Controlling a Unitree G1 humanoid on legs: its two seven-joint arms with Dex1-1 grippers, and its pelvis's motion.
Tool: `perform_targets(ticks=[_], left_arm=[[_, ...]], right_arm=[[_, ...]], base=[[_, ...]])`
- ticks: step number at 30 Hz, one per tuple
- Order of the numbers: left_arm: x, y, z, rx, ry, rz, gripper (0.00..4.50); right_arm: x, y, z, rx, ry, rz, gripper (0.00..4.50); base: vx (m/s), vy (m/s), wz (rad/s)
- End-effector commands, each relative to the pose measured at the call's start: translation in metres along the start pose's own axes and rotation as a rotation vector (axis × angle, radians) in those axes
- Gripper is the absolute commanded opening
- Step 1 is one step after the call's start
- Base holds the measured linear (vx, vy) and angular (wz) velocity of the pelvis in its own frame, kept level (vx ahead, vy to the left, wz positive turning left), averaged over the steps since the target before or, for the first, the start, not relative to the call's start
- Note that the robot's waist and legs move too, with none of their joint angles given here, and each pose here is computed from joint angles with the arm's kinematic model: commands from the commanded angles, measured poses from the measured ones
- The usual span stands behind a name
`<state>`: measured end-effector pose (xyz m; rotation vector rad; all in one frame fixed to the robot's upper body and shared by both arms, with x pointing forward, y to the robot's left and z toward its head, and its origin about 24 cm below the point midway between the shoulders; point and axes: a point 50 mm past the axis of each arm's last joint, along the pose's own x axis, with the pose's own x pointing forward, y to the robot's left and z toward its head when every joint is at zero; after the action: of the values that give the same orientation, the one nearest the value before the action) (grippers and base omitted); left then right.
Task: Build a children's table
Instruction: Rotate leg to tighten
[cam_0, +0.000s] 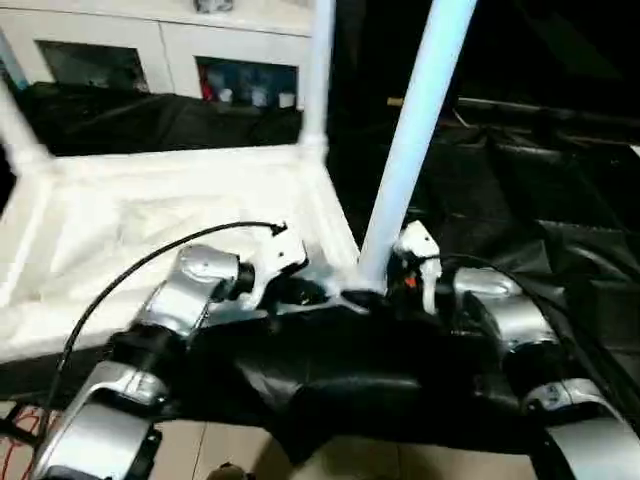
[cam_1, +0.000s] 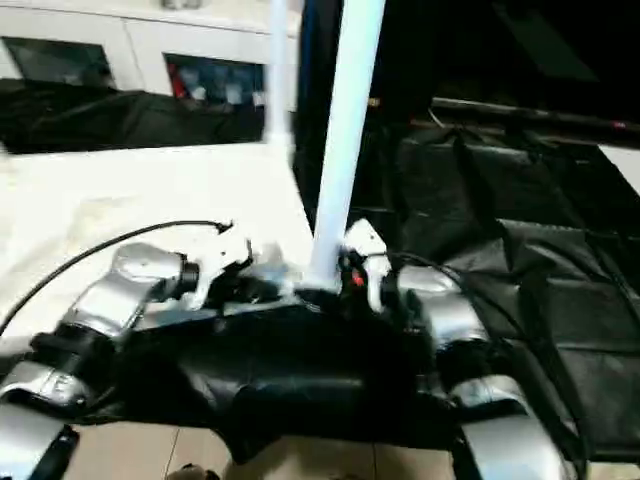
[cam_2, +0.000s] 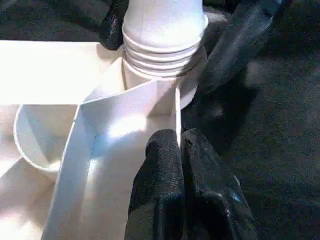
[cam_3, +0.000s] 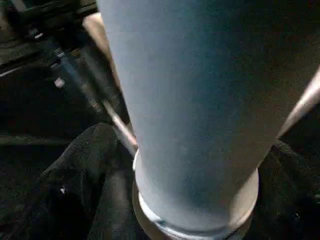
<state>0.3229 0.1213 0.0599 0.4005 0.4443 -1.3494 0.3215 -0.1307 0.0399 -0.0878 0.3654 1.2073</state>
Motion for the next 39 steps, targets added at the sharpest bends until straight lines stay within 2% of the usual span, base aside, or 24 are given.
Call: perform_targets(ticks=[1, 3, 4, 15, 18, 20, 22, 23, 27, 29, 31, 33, 37, 39], left_arm=[[0.009, -0.008, 0.012, 0.06, -0.028, -0.081, 0.0], [0.006, -0.009, 0.011, 0.057, -0.021, -0.105, 0.0], [0.005, -0.01, 0.01, 0.055, -0.019, -0.114, 0.0], [0.008, -0.012, 0.012, 0.049, -0.034, -0.11, 0.0], [0.011, -0.009, 0.013, 0.036, -0.043, -0.068, 0.0], [0.018, -0.002, 0.018, 0.018, -0.049, 0.026, 0.0], [0.02, -0.001, 0.019, 0.015, -0.051, 0.043, 0.0], [0.027, 0.005, 0.024, 0.001, -0.053, 0.115, 0.0], [0.037, 0.01, 0.031, -0.023, -0.062, 0.2, 0.0], [0.049, 0.012, 0.041, -0.044, -0.081, 0.265, 0.0], [0.053, 0.011, 0.044, -0.044, -0.086, 0.274, 0.0], [0.056, 0.009, 0.045, -0.04, -0.091, 0.265, 0.0], [0.056, 0.006, 0.043, -0.026, -0.086, 0.218, 0.0], [0.052, 0.005, 0.039, -0.023, -0.08, 0.197, 0.0]], right_arm=[[0.009, 0.012, -0.003, -0.008, 0.044, 0.121, 3.84], [0.007, 0.012, -0.004, -0.015, 0.053, 0.121, 3.84], [0.007, 0.013, -0.005, -0.014, 0.052, 0.123, 3.64], [0.012, 0.019, -0.005, 0.032, 0.032, 0.14, 2.84], [0.017, 0.016, -0.006, 0.052, 0.024, 0.071, 2.74], [0.026, 0.006, -0.011, 0.084, 0.052, -0.112, 2.72], [0.027, 0.004, -0.012, 0.087, 0.058, -0.147, 2.71], [0.036, 0.0, -0.014, 0.132, 0.061, -0.256, 2.71], [0.047, -0.003, -0.016, 0.181, 0.069, -0.387, 2.7], [0.058, -0.007, -0.014, 0.22, 0.058, -0.565, 2.7], [0.063, -0.005, -0.013, 0.25, 0.048, -0.577, 2.7], [0.066, -0.004, -0.01, 0.233, 0.032, -0.563, 3.25], [0.067, -0.003, 0.005, 0.255, -0.074, -0.432, 3.59], [0.062, -0.003, 0.007, 0.197, -0.073, -0.36, 3.83]], base=[[0.0, 0.0, 0.0], [0.0, 0.0, 0.0], [0.0, 0.0, 0.0], [0.0, 0.0, 0.0], [0.0, 0.0, 0.0], [0.0, 0.0, 0.0], [0.0, 0.0, 0.0], [0.0, 0.0, 0.0], [0.0, 0.0, 0.0], [0.0, 0.0, 0.0], [0.0, 0.0, 0.0], [0.0, 0.0, 0.0], [0.0, 0.0, 0.0], [0.0, 0.0, 0.0]])
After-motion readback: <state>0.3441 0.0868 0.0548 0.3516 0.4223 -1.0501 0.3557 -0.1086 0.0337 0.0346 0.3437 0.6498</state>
